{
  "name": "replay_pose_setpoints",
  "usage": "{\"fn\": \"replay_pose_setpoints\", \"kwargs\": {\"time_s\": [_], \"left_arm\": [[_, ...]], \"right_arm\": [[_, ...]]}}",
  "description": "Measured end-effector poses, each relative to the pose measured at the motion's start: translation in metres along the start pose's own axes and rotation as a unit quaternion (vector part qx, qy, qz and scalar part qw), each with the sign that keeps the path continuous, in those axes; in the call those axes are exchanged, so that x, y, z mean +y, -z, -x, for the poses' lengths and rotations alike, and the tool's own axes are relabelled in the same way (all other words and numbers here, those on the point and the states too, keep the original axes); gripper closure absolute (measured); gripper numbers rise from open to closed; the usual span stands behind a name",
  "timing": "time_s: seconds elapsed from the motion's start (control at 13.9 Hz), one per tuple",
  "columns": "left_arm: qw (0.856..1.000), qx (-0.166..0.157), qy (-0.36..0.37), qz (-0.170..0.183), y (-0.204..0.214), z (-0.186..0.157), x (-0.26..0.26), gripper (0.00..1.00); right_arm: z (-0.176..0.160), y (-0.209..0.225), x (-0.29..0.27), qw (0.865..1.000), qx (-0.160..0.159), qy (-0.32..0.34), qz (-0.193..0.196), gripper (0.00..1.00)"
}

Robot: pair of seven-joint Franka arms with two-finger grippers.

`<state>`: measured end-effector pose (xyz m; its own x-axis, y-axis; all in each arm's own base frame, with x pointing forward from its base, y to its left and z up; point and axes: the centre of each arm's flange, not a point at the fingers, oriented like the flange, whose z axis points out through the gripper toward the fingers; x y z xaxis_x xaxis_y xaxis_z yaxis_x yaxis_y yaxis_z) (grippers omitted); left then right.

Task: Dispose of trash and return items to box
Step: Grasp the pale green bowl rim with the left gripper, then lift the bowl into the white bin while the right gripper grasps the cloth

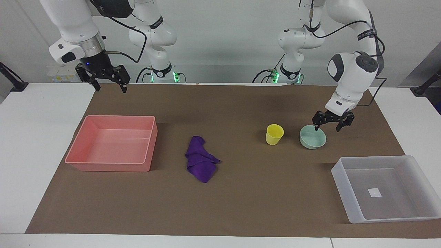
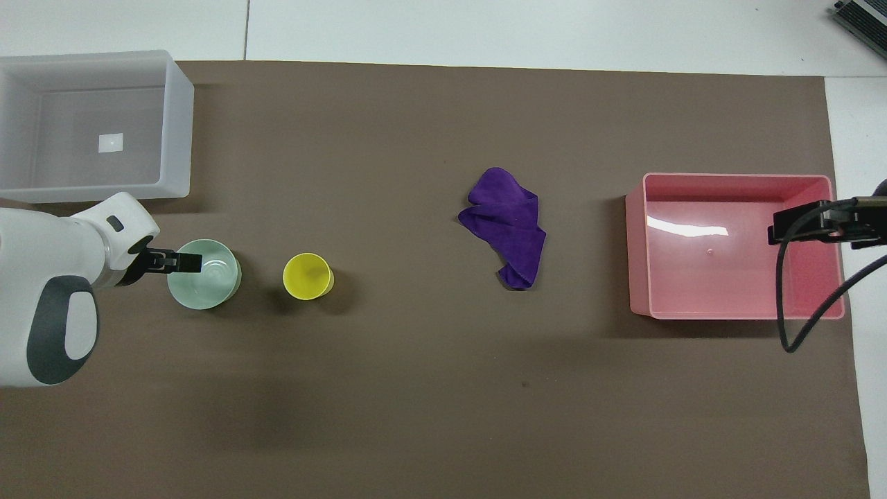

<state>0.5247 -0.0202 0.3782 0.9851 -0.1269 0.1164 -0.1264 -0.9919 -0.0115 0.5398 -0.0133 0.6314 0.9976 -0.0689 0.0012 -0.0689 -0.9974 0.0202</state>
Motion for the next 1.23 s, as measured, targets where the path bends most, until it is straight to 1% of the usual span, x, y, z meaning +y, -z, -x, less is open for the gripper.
{"fn": "replay_pose_setpoints", "kwargs": {"time_s": [0.22, 0.43, 0.5, 0.58, 0.65, 0.72, 0.86, 0.94, 1.01, 1.08, 1.15, 1.23], "left_arm": [[1.0, 0.01, 0.005, -0.001, -0.031, 0.01, -0.004, 0.0], [1.0, 0.002, 0.008, 0.0, -0.049, 0.015, -0.007, 0.0], [1.0, 0.0, 0.008, 0.0, -0.05, 0.015, -0.007, 0.04], [1.0, 0.0, 0.008, 0.0, -0.051, 0.015, -0.007, 0.05], [1.0, -0.001, 0.008, 0.0, -0.051, 0.015, -0.007, 0.14], [1.0, -0.001, 0.008, 0.0, -0.051, 0.016, -0.007, 0.3], [1.0, -0.003, 0.008, 0.0, -0.053, 0.017, -0.007, 0.52], [1.0, -0.003, 0.007, 0.0, -0.053, 0.017, -0.006, 0.67], [1.0, -0.003, 0.007, 0.0, -0.053, 0.017, -0.006, 0.78], [1.0, -0.002, 0.006, 0.0, -0.052, 0.017, -0.006, 0.91], [1.0, 0.001, 0.005, 0.001, -0.048, 0.016, -0.004, 0.96], [1.0, 0.003, 0.004, 0.001, -0.044, 0.016, -0.002, 0.96]], "right_arm": [[0.0, -0.001, -0.002, 1.0, -0.001, 0.002, 0.0, 0.0], [0.0, -0.009, -0.015, 1.0, -0.002, 0.014, 0.0, 0.0], [-0.002, -0.013, -0.02, 1.0, 0.001, 0.018, 0.0, 0.0], [-0.003, -0.018, -0.023, 1.0, 0.005, 0.021, -0.001, 0.0], [-0.005, -0.024, -0.028, 1.0, 0.008, 0.025, -0.001, 0.0], [-0.006, -0.03, -0.033, 0.999, 0.012, 0.03, -0.001, 0.0], [-0.009, -0.041, -0.043, 0.999, 0.022, 0.037, -0.006, 0.0], [-0.01, -0.047, -0.05, 0.999, 0.028, 0.041, -0.013, 0.0], [-0.011, -0.052, -0.057, 0.998, 0.032, 0.046, -0.018, 0.0], [-0.012, -0.058, -0.065, 0.998, 0.035, 0.051, -0.021, 0.0], [-0.013, -0.063, -0.074, 0.997, 0.039, 0.057, -0.023, 0.0], [-0.015, -0.068, -0.083, 0.997, 0.041, 0.062, -0.024, 0.0]]}}
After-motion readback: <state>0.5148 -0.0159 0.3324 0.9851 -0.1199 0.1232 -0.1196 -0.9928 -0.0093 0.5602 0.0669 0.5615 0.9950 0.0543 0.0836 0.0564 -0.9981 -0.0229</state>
